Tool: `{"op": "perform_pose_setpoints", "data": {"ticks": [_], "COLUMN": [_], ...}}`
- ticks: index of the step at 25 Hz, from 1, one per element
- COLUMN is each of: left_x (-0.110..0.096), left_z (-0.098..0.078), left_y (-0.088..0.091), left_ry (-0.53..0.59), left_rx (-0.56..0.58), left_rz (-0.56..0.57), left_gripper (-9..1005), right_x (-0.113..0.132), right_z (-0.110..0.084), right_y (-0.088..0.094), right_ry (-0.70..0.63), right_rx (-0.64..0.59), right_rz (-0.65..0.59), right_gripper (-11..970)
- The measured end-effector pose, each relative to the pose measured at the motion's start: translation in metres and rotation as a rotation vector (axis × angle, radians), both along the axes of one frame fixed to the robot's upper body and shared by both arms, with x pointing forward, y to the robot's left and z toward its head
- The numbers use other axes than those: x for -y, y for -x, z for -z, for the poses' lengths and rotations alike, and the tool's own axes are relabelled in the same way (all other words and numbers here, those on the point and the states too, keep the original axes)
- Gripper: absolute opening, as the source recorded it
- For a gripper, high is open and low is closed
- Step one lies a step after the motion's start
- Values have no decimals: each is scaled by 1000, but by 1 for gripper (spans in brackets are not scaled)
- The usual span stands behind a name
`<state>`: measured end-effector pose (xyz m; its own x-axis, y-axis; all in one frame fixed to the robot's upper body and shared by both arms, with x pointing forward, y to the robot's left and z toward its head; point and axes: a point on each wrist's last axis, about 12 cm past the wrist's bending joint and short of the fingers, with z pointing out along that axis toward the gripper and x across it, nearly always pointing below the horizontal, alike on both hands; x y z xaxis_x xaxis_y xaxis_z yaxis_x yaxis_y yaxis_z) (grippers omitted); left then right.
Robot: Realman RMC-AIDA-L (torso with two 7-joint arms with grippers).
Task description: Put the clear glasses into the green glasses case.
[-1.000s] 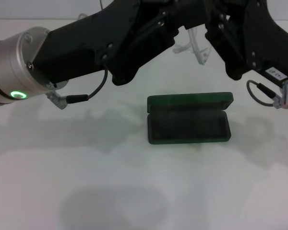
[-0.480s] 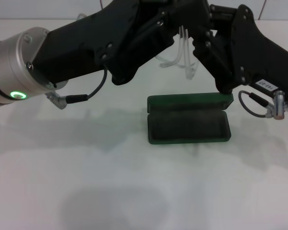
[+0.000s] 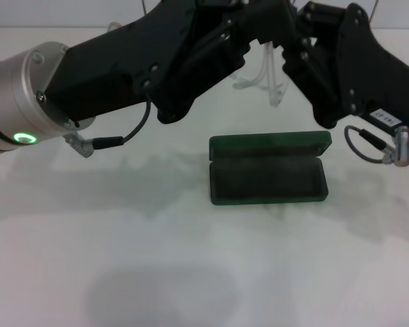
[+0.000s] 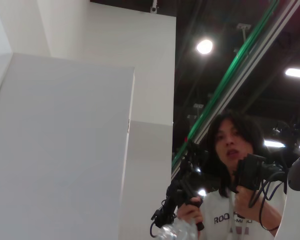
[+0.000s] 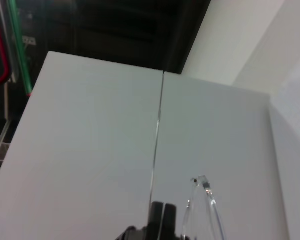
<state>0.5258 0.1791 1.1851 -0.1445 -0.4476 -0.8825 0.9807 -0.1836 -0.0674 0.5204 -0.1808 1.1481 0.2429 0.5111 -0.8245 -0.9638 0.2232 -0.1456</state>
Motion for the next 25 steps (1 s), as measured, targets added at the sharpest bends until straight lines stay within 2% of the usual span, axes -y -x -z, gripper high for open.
{"op": "perform_pose_setpoints", "data": {"ticks": [9,25], "left_x": [-2,-2], "left_z": [2,2], "left_y": [1,1], "left_ry": [1,1], "left_rx": [-4,-4], "left_rz": [-6,-8], "left_gripper": [44,44], "right_x": [4,-11], "right_z": [-3,0], "right_y": [-1,0], "right_ry": [-36,15], "right_rx": [19,6], "right_rz": [39,-28], "right_gripper": [74,75]}}
